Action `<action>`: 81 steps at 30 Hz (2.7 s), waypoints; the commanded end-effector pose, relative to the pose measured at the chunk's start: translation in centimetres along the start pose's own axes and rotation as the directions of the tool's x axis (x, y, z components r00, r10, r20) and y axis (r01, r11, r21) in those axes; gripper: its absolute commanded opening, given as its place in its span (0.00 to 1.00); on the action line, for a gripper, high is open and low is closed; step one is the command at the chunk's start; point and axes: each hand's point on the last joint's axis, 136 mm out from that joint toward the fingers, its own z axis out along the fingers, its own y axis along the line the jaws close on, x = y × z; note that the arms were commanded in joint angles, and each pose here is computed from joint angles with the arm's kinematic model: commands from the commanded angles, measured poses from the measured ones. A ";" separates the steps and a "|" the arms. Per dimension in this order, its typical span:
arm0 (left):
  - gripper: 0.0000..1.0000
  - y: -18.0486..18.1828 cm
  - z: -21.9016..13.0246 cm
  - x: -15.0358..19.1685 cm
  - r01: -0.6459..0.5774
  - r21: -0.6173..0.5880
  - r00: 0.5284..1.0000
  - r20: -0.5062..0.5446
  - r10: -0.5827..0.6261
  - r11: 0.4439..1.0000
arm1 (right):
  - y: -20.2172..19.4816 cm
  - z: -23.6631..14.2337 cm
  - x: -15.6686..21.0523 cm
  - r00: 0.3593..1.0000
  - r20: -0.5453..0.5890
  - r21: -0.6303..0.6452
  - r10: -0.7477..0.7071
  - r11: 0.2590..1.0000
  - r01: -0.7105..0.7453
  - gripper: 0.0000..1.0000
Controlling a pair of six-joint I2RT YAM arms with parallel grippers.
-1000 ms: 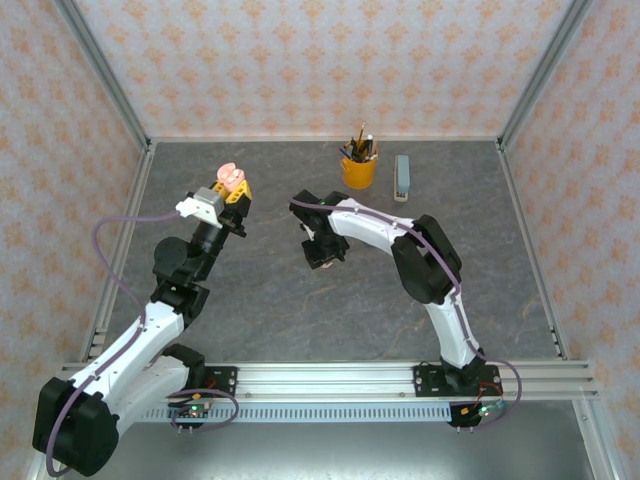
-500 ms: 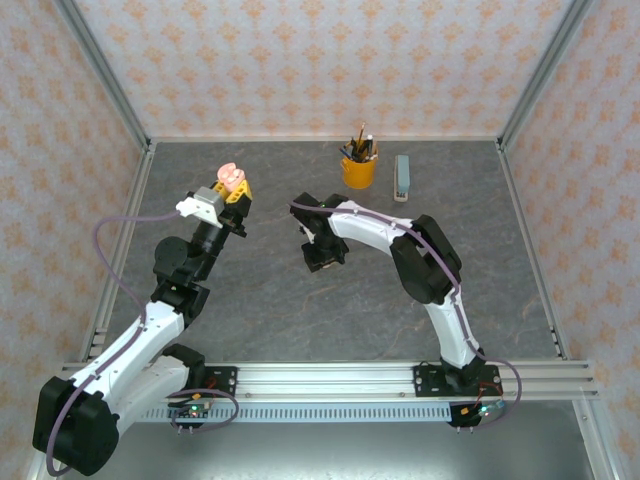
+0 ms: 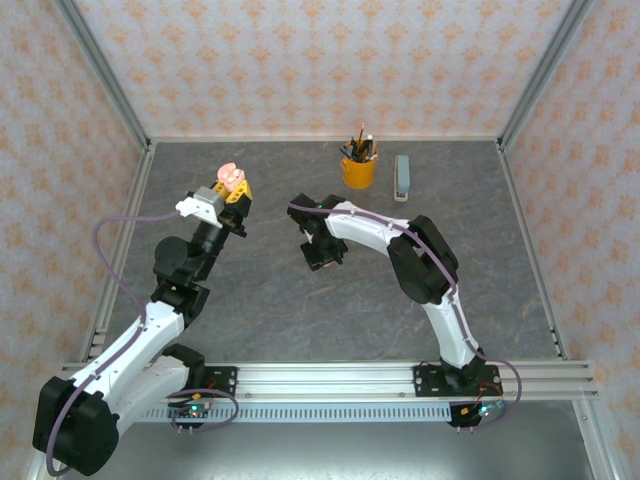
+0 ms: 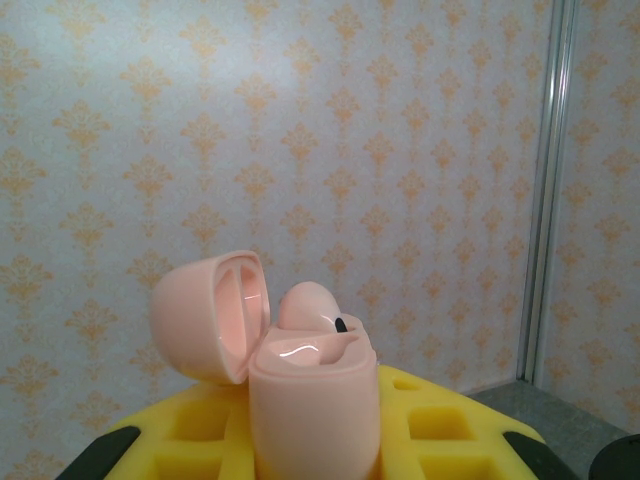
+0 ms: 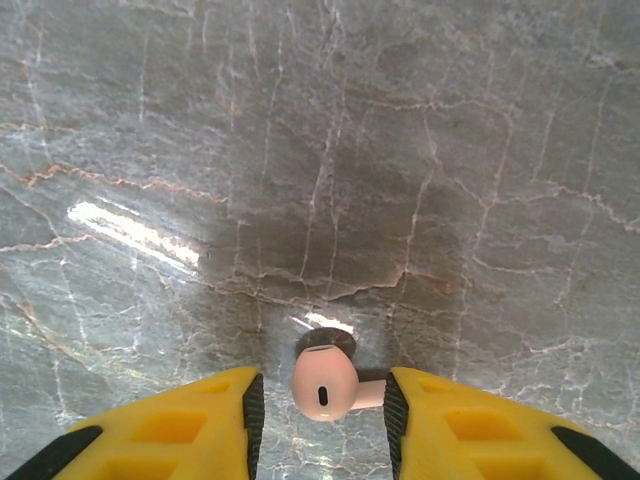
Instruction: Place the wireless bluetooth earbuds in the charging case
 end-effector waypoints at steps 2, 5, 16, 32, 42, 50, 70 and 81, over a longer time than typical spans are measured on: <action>0.00 0.3 -0.1 -1.1 0.003 -0.011 0.999 0.043 -0.003 1.000 | -0.4 1.1 0.2 1.000 -0.025 0.047 0.001 0.999 0.000 0.37; 0.00 0.3 -0.1 -1.1 0.004 -0.010 0.999 0.043 -0.004 1.000 | -0.5 1.3 0.1 1.000 -0.022 0.059 0.005 0.998 -0.004 0.37; 0.00 0.3 -0.2 -1.2 0.005 -0.012 0.999 0.045 -0.005 1.000 | -1.8 1.0 -1.3 0.993 0.020 0.148 0.115 0.982 -0.117 0.24; 0.00 0.3 -0.5 -1.3 0.009 -0.014 0.999 0.050 -0.009 1.000 | 1.0 -0.1 -1.2 0.885 0.042 -0.084 0.463 0.885 -0.459 0.19; 0.00 0.2 -0.6 -1.3 0.010 -0.009 0.999 0.049 -0.010 1.000 | 1.4 -0.9 -0.9 0.847 0.048 -0.143 0.530 0.843 -0.519 0.34; 0.00 0.2 -0.5 -1.3 0.012 -0.007 0.999 0.046 -0.011 1.000 | 1.5 -0.5 0.6 0.899 0.024 -0.087 0.438 0.897 -0.434 0.39; 0.00 0.0 -0.1 -1.1 0.009 0.003 0.999 0.036 -0.009 1.000 | 1.4 -5.3 1.6 0.944 0.213 -0.059 0.253 0.968 -0.246 0.52; 0.00 0.0 0.1 -1.0 0.006 0.008 1.000 0.028 -0.006 1.000 | 0.3 -3.4 2.9 0.962 0.184 0.028 -0.201 0.980 0.199 0.51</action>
